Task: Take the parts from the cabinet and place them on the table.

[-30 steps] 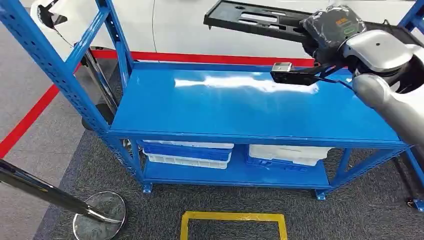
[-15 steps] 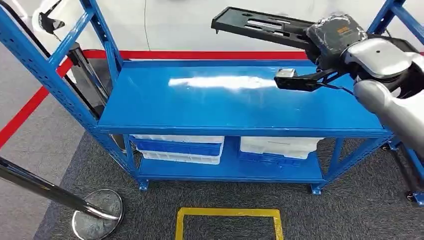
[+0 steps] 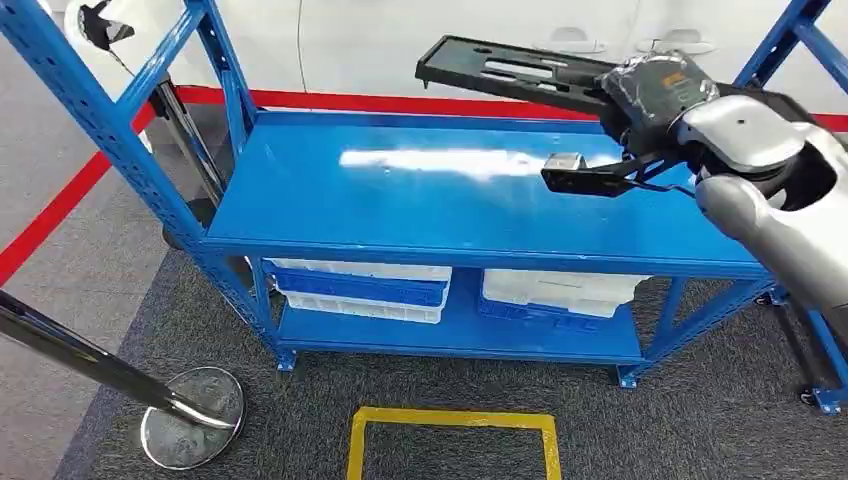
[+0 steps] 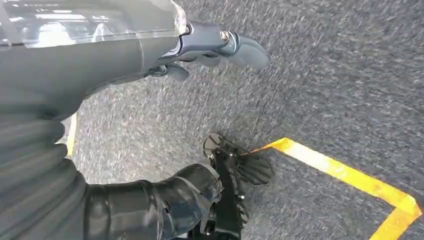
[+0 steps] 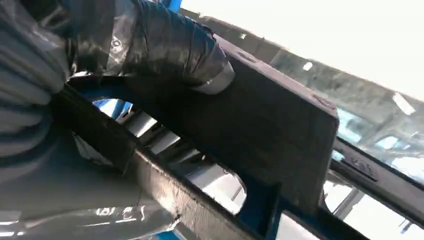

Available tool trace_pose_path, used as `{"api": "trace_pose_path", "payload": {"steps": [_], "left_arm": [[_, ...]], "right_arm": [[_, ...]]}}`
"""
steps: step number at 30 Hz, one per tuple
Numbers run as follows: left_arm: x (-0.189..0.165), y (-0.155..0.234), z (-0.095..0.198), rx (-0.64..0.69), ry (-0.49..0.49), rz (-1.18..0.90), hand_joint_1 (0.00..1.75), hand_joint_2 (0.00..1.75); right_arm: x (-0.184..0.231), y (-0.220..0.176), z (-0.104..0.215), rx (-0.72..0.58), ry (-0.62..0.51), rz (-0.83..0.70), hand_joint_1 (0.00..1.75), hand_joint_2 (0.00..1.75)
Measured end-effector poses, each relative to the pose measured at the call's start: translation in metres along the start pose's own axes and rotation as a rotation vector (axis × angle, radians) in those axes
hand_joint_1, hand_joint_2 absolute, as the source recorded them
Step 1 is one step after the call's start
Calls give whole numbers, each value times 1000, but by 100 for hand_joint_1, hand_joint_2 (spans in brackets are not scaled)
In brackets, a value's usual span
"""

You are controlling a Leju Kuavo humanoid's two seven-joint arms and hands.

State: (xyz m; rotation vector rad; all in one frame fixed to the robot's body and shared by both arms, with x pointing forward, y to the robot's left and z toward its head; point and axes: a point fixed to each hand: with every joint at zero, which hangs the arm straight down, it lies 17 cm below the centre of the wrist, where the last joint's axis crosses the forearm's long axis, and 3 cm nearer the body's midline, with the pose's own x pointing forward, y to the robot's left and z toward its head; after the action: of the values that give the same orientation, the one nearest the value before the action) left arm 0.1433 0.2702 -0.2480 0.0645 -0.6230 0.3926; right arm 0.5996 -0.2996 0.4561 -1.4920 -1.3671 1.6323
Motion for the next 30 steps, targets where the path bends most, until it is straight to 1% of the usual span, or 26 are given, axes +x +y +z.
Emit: {"api": "trace_pose_path", "payload": {"steps": [2, 9, 18, 20, 30], "left_arm": [[-1, -1, 0, -2, 3, 0, 0, 175], [0, 1, 0, 0, 3, -6, 0, 175], [3, -1, -2, -2, -2, -4, 0, 175], [8, -1, -4, -3, -11, -6, 0, 175], [6, -1, -3, -6, -11, -12, 0, 175]], "right_arm": [[2, 9, 2, 14, -5, -5, 175, 175], [-1, 18, 5, 19, 0, -4, 175, 175], [0, 18, 5, 18, -7, -6, 175, 175], [0, 17, 5, 15, -8, -7, 175, 175], [-9, 16, 7, -4, 16, 16, 175, 175]]}}
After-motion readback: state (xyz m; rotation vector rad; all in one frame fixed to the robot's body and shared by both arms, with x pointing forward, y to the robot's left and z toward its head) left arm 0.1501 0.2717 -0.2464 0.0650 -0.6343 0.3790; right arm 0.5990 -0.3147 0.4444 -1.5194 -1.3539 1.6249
